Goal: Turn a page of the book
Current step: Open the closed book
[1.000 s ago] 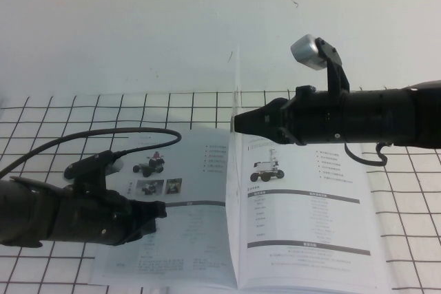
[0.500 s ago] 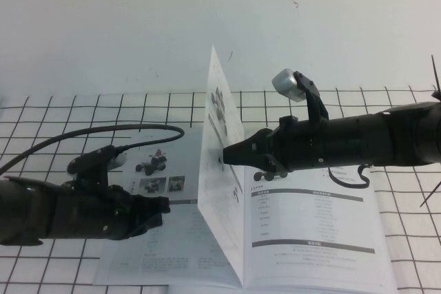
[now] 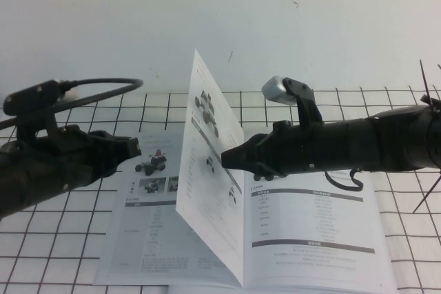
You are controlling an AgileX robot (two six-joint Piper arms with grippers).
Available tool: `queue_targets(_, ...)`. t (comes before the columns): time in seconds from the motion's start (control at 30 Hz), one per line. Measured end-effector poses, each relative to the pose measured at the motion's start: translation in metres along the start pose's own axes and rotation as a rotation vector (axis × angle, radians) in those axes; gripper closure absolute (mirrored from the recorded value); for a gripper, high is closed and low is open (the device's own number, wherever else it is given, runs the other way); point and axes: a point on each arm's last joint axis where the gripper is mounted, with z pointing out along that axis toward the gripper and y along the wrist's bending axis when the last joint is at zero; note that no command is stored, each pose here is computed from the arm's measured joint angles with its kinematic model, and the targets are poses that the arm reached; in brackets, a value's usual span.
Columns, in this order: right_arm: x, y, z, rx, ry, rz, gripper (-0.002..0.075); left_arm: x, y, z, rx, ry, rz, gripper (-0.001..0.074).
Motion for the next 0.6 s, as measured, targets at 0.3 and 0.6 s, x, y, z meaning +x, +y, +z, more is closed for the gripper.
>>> queue_targets(0.3, 0.017, -0.001, 0.033, 0.027, 0.063, -0.028, 0.0727, -0.019, -0.023, -0.05, 0.09, -0.169, 0.044, 0.0737)
queue_targets(0.6, 0.04, -0.021, 0.059, 0.042, 0.136, 0.012, 0.0727, -0.016, -0.034, -0.059, 0.195, -0.144, 0.068, 0.0737)
